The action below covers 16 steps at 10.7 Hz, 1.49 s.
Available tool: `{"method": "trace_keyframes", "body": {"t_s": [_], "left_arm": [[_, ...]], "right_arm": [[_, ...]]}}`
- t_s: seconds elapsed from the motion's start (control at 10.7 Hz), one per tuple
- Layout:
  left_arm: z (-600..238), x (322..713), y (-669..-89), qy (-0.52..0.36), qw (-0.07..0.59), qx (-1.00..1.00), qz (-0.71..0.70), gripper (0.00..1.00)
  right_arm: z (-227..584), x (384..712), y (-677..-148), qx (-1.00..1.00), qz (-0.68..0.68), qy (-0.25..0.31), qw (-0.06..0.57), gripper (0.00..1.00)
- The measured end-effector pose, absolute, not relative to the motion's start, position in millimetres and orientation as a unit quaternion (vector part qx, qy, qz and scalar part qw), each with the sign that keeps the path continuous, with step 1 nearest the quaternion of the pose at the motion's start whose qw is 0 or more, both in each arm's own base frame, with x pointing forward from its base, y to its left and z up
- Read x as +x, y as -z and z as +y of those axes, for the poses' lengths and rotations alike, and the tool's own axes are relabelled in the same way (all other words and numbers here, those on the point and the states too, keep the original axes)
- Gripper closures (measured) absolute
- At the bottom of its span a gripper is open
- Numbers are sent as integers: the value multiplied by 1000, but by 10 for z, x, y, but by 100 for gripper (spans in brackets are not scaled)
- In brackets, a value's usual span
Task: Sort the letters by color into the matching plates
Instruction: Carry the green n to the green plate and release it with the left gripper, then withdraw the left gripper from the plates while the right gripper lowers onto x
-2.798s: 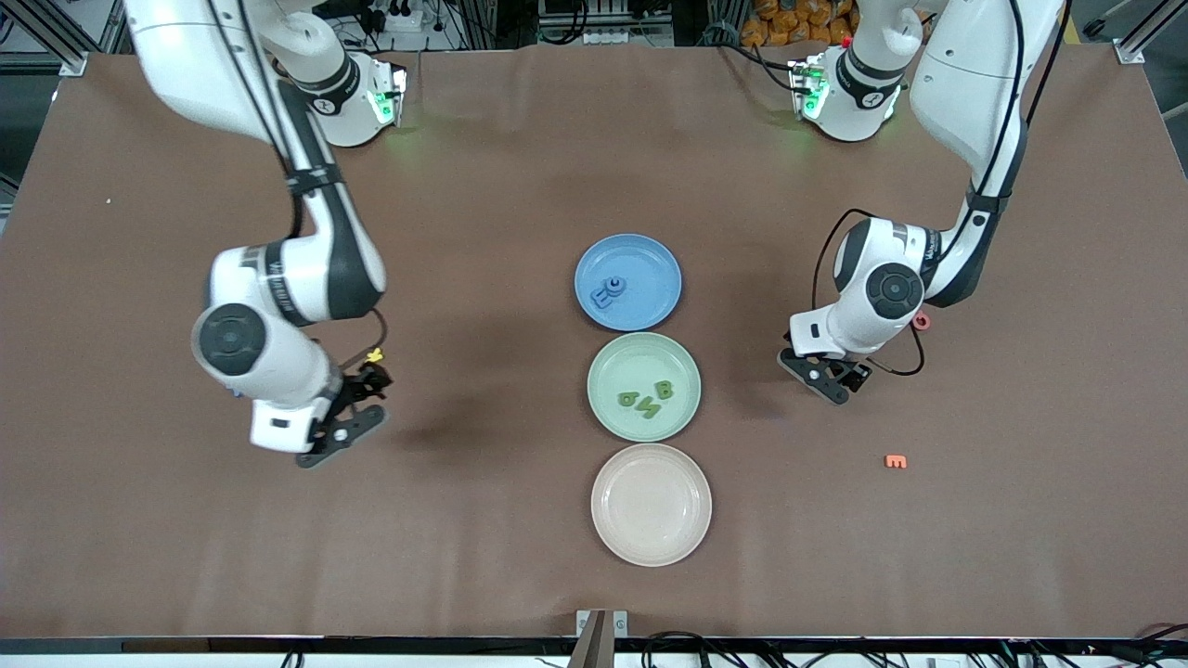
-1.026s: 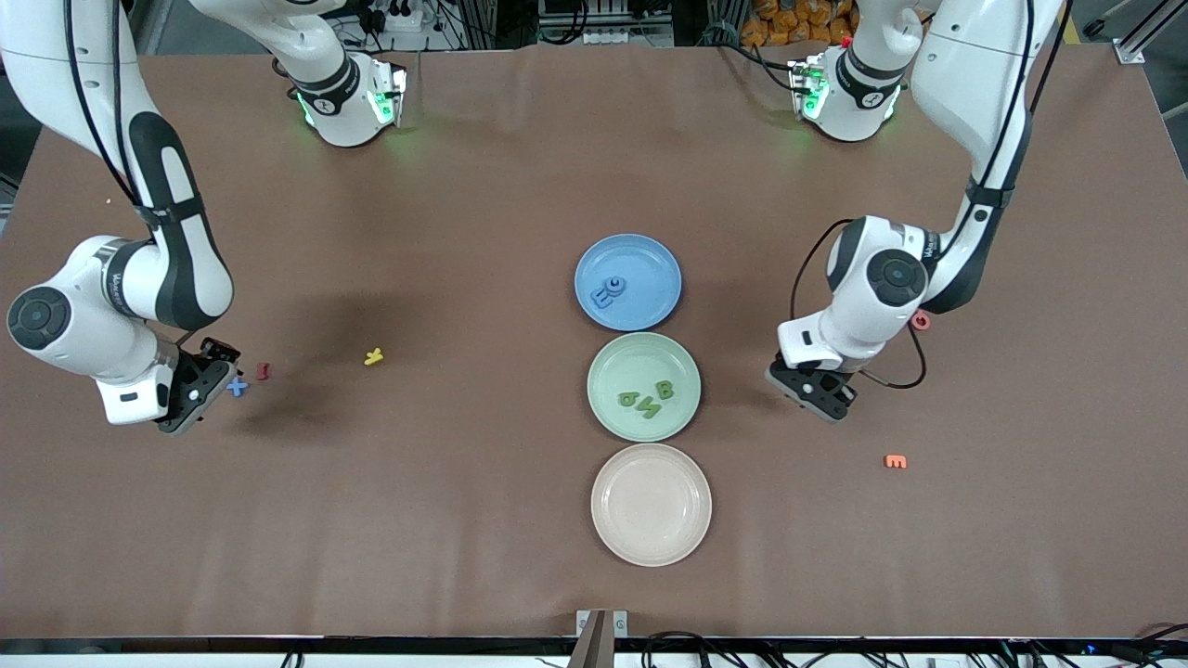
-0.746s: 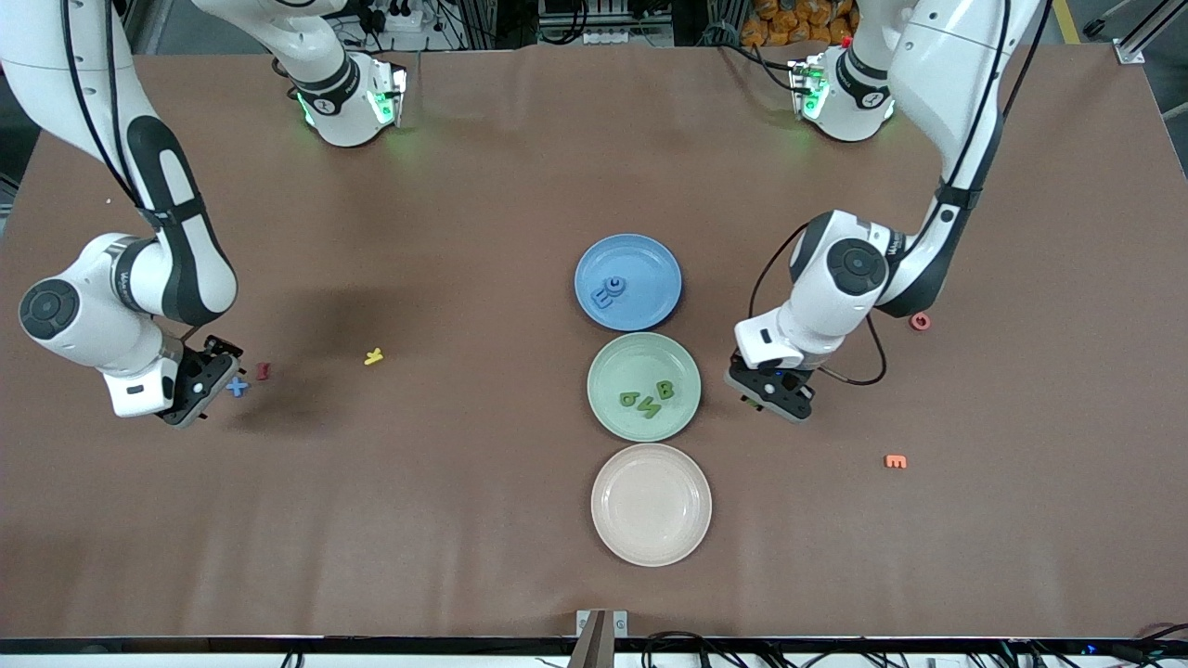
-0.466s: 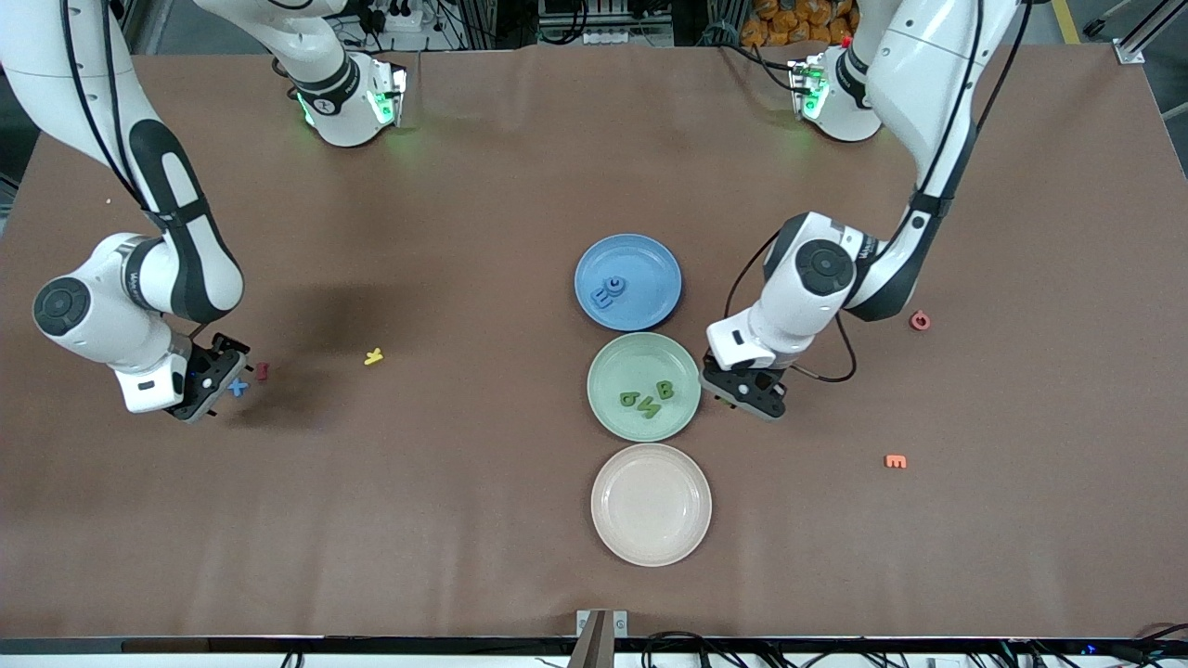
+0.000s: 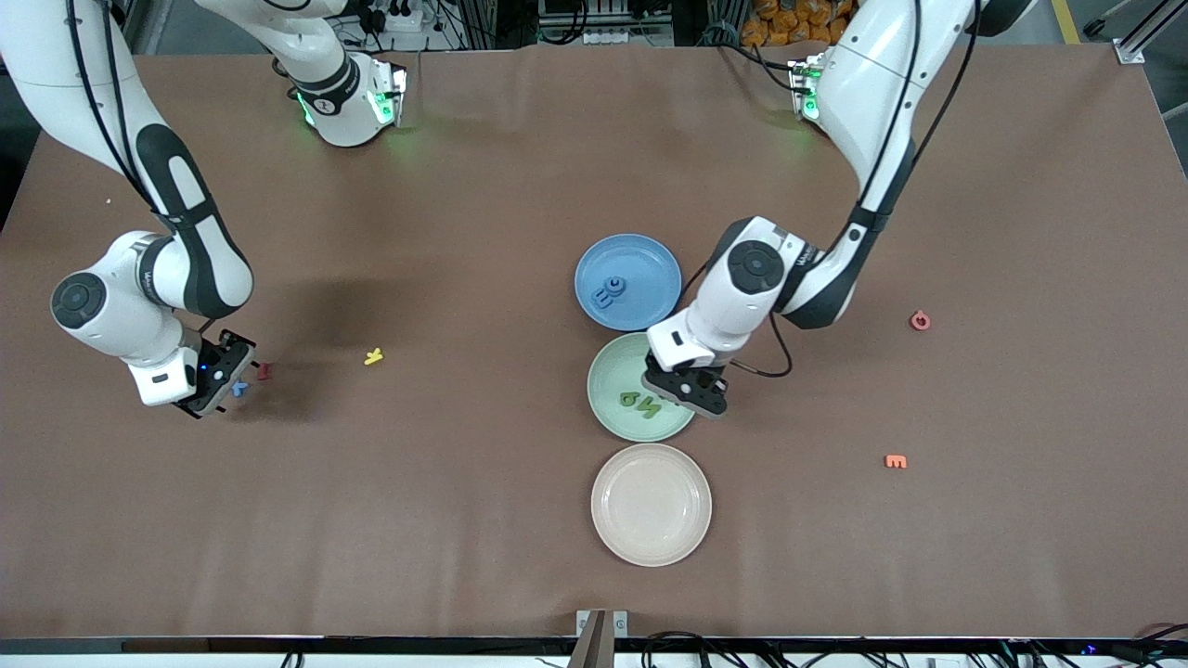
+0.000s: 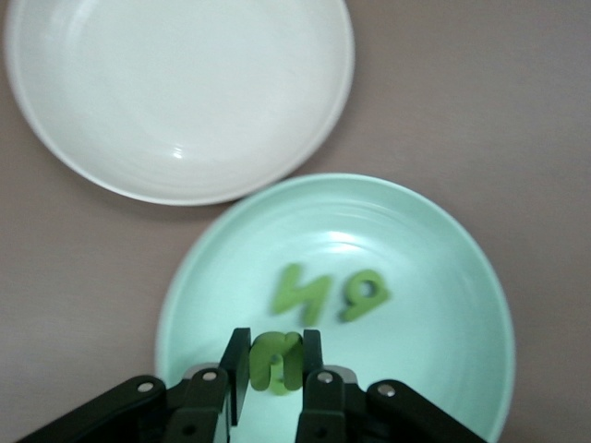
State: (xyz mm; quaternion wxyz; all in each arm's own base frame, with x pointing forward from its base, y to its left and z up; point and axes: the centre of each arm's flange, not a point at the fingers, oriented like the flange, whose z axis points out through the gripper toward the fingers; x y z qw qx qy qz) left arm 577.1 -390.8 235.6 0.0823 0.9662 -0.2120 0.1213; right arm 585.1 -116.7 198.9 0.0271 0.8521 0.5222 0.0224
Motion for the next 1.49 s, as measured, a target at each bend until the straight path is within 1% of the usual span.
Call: {"method": "trace_keyframes", "body": {"t_s": [0.19,0.47,0.56,0.65,0.84,1.03,1.12,1.49], "left_arm": [[-4147,5591,-2266,-110,88,971,-194,74],[-4335,5444,-2243,-100,93,978,-157,74],[-4342,5443,-2248,-97,92,979,-152,70],[-4322,5479,-2270,-99,92,979,-150,58],[-4234,5600,-2381,-107,87,980,-141,30],[-4123,5726,-2668,-105,75,983,-133,4],[-4027,5805,-2895,-98,64,985,-126,0],[-3298,6045,-3979,-76,34,994,-75,0]], "right_arm": [[-1252,5829,-1979,850,525,-23,26,0],[-1264,5811,-1885,850,526,-23,28,0],[-1268,5803,-1853,850,526,-23,28,0],[-1275,5801,-1838,850,526,-23,29,0],[-1316,5795,-1814,849,527,-25,32,0],[-1348,5789,-1805,849,526,-25,32,0],[-1344,5790,-1804,849,527,-26,32,0],[-1318,5796,-1763,848,529,-29,35,0]]}}
